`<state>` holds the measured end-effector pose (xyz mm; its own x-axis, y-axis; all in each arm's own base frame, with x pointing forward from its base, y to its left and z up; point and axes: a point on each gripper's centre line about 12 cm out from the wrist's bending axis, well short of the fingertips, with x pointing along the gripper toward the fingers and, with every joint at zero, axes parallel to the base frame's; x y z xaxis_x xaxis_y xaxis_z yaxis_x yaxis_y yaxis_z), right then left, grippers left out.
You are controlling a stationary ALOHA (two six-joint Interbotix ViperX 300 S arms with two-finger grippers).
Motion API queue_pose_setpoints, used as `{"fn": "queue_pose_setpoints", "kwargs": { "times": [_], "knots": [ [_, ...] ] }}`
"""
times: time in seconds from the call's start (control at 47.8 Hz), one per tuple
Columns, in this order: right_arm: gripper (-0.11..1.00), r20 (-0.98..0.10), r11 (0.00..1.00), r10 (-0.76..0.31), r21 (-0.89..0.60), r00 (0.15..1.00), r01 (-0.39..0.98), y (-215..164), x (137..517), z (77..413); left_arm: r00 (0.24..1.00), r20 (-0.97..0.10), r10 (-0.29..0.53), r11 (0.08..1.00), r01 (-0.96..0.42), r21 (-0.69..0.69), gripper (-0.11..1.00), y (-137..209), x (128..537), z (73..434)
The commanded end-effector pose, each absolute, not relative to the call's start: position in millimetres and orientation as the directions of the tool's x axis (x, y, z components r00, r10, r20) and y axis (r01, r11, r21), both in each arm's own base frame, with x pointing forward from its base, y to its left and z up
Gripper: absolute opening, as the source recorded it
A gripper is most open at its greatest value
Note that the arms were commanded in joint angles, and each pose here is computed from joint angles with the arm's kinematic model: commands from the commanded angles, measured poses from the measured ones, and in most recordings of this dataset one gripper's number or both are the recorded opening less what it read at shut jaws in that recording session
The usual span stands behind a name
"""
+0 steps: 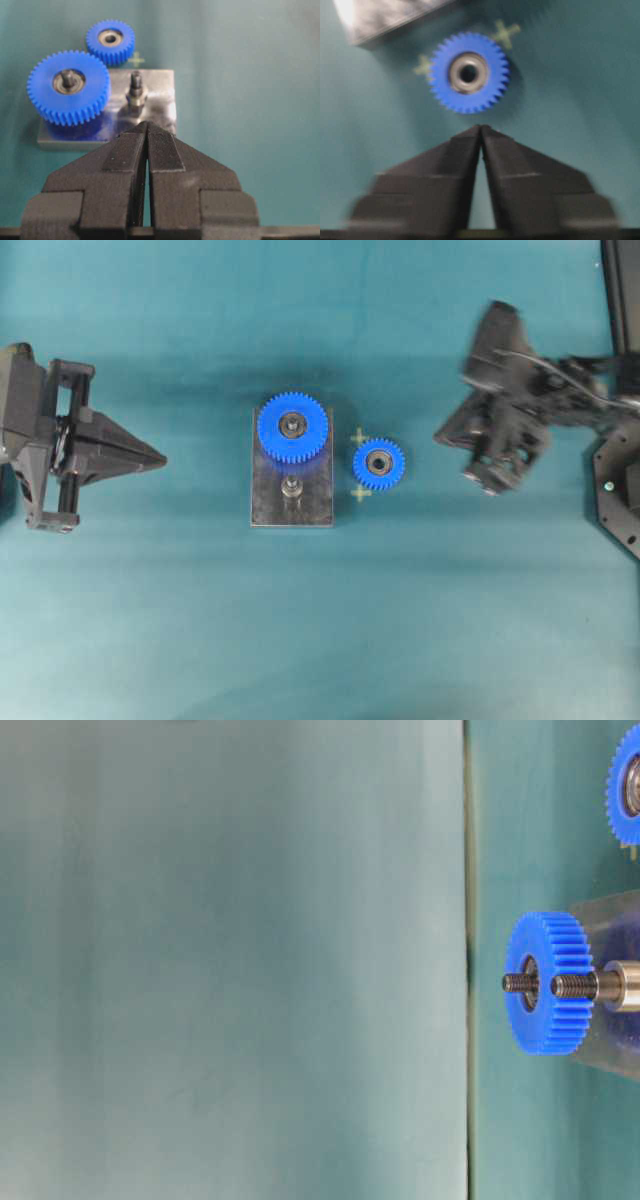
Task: Fit the small gear onto the shaft.
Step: 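Move the right gripper toward the small blue gear, then lower the right gripper onto the small blue gear and grasp its hub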
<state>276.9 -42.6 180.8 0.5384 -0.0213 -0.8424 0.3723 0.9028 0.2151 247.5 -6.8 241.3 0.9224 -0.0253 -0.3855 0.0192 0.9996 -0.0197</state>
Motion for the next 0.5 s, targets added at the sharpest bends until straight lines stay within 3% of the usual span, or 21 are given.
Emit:
{"fn": "queue_pose_setpoints", "kwargs": {
  "times": [0.0, 0.105, 0.209, 0.481],
  "knots": [
    [0.33, -0.857, 0.891, -0.018, 0.22, 0.515, 0.398, -50, 295, 183, 0.934, -0.356, -0.02, 1.0, 0.015, -0.017, 0.0, -5, 251, 253],
    [0.66, -0.884, 0.89, -0.01, 0.205, 0.468, 0.407, -55, 309, 172, 0.934, -0.356, -0.02, 1.0, 0.015, -0.017, 0.0, -5, 252, 253],
    [0.9, -0.899, 0.893, -0.009, 0.19, 0.437, 0.409, -58, 322, 161, 0.935, -0.354, -0.02, 1.0, 0.014, -0.019, 0.0, -5, 251, 253],
    [0.88, -0.928, 0.895, 0.0, 0.167, 0.373, 0.415, -64, 343, 136, 0.934, -0.357, -0.02, 1.0, 0.014, -0.018, 0.0, -5, 254, 258]
  ]
}}
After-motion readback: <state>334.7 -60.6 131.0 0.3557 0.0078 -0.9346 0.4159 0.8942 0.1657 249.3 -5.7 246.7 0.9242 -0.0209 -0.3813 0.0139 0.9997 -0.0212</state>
